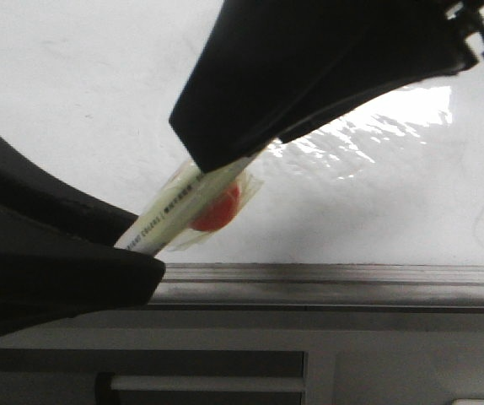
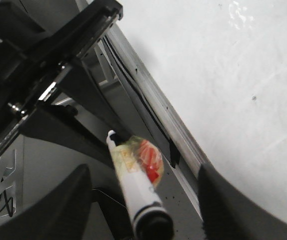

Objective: Write number 9 on whiteboard

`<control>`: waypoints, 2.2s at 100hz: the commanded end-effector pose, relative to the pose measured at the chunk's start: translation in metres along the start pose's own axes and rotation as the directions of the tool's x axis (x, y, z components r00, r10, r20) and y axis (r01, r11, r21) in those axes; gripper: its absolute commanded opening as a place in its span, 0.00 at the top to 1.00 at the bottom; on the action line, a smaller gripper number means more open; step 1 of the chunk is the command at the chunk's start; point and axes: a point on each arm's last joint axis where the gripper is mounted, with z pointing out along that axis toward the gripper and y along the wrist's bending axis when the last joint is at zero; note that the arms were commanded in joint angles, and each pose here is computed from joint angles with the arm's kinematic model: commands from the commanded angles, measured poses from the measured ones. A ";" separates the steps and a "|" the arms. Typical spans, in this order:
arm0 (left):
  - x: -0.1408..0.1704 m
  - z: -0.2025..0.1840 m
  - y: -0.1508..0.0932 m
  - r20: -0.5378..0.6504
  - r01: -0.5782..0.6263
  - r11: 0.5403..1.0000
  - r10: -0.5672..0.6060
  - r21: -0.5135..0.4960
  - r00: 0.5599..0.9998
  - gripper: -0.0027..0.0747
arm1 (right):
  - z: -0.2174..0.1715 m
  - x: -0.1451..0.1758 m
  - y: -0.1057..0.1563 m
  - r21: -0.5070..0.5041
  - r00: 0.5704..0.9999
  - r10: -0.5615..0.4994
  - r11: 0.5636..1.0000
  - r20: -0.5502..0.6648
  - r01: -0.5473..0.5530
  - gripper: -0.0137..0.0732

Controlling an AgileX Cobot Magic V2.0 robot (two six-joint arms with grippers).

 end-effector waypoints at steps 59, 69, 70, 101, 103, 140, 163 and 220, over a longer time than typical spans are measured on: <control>-0.021 -0.009 0.011 0.125 0.119 0.990 -0.108 -0.080 0.986 0.54 | -0.005 -0.020 -0.002 0.010 0.994 0.010 1.000 0.106 -0.011 0.91; -0.026 -0.026 0.020 0.170 0.171 0.971 -0.142 -0.165 0.975 0.56 | -0.019 -0.024 -0.006 0.037 0.985 0.017 0.999 0.170 -0.024 0.91; -0.028 -0.029 0.021 0.181 0.179 0.968 -0.148 -0.175 0.972 0.56 | -0.020 -0.024 -0.007 0.039 0.985 0.018 0.999 0.174 -0.025 0.91; -0.045 -0.082 0.038 0.407 0.325 0.875 -0.167 -0.359 0.898 0.56 | -0.056 -0.031 -0.035 0.161 0.932 0.095 0.974 0.351 -0.160 0.91; -0.045 -0.083 0.039 0.410 0.326 0.873 -0.165 -0.363 0.897 0.56 | -0.057 -0.031 -0.037 0.162 0.930 0.116 0.970 0.350 -0.182 0.91; -0.045 -0.082 0.039 0.408 0.327 0.872 -0.166 -0.364 0.898 0.56 | -0.062 -0.037 -0.064 0.229 0.922 0.220 0.926 0.318 -0.300 0.91; -0.045 -0.082 0.039 0.408 0.327 0.872 -0.166 -0.364 0.898 0.56 | -0.033 -0.054 -0.078 0.229 0.935 0.243 0.925 0.259 -0.304 0.91; -0.043 -0.082 0.039 0.395 0.326 0.871 -0.171 -0.368 0.903 0.56 | -0.056 -0.063 -0.077 0.262 0.956 0.216 0.928 0.200 -0.265 0.91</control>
